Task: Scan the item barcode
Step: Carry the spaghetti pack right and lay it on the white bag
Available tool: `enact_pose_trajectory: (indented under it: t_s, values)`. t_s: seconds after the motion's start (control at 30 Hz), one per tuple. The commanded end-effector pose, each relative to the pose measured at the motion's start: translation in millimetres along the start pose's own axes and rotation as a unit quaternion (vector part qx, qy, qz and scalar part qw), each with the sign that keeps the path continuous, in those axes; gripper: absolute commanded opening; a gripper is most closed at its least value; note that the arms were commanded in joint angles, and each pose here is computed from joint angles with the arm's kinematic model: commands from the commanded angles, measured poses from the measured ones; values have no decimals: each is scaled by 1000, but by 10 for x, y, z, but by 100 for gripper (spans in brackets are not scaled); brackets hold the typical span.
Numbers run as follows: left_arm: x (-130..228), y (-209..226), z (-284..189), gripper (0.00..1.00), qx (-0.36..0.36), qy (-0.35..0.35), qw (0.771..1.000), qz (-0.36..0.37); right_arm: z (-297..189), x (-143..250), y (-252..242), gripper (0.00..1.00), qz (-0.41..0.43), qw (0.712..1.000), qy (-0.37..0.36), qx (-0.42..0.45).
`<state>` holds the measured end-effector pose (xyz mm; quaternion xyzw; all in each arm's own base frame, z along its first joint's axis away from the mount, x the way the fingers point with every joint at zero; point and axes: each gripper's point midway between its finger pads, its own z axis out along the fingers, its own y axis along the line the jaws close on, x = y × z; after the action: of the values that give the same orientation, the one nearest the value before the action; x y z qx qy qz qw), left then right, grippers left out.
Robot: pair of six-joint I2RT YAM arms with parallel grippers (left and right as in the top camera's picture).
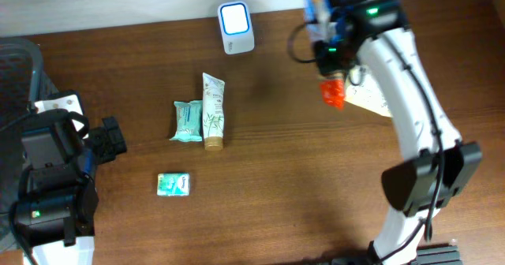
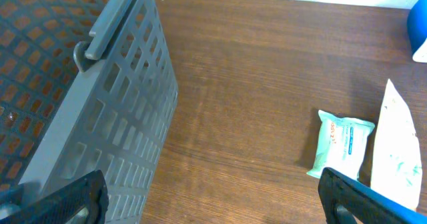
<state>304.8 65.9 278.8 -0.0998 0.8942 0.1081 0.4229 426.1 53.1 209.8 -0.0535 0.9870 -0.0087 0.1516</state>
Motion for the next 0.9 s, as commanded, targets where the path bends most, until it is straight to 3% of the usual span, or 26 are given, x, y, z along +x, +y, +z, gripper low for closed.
enact_pose_trajectory:
  t_s: [0.0,0.07,0.17,0.2,0.23,0.27,0.33,0.47,0.6,0.73,0.87]
  values:
    - [-56,41,-46,99,-7,-10,1000,-8,330,271,-464,4,115,991,62,-38]
    - [-57,41,-47,99,-7,-10,1000,-8,620,559,-831,4,175,979,105,-30]
    - [-57,41,-47,99,-7,-10,1000,-8,962,794,-1150,4,229,966,113,-44]
    - [-57,41,-47,99,-7,-10,1000,-9,1029,849,-1231,10,240,963,112,-42]
    - [-57,41,-47,99,-7,-10,1000,-8,1084,917,-1330,28,253,960,113,-39]
    - [-56,41,-46,99,-7,-10,1000,-8,1084,979,-1461,66,271,955,113,-36]
    - [-56,41,-46,99,-7,-10,1000,-8,1036,1007,-1604,80,294,949,108,-40]
    - [-57,41,-47,99,-7,-10,1000,-9,784,785,-1491,81,297,946,83,-101]
    - [-56,41,-46,99,-7,-10,1000,-8,381,247,-851,77,185,970,34,-156]
    - [-57,41,-47,99,-7,-10,1000,-9,391,-144,162,78,93,975,-4,-201]
    - [-57,41,-47,99,-7,-10,1000,-9,644,-169,1197,75,25,972,2,-234]
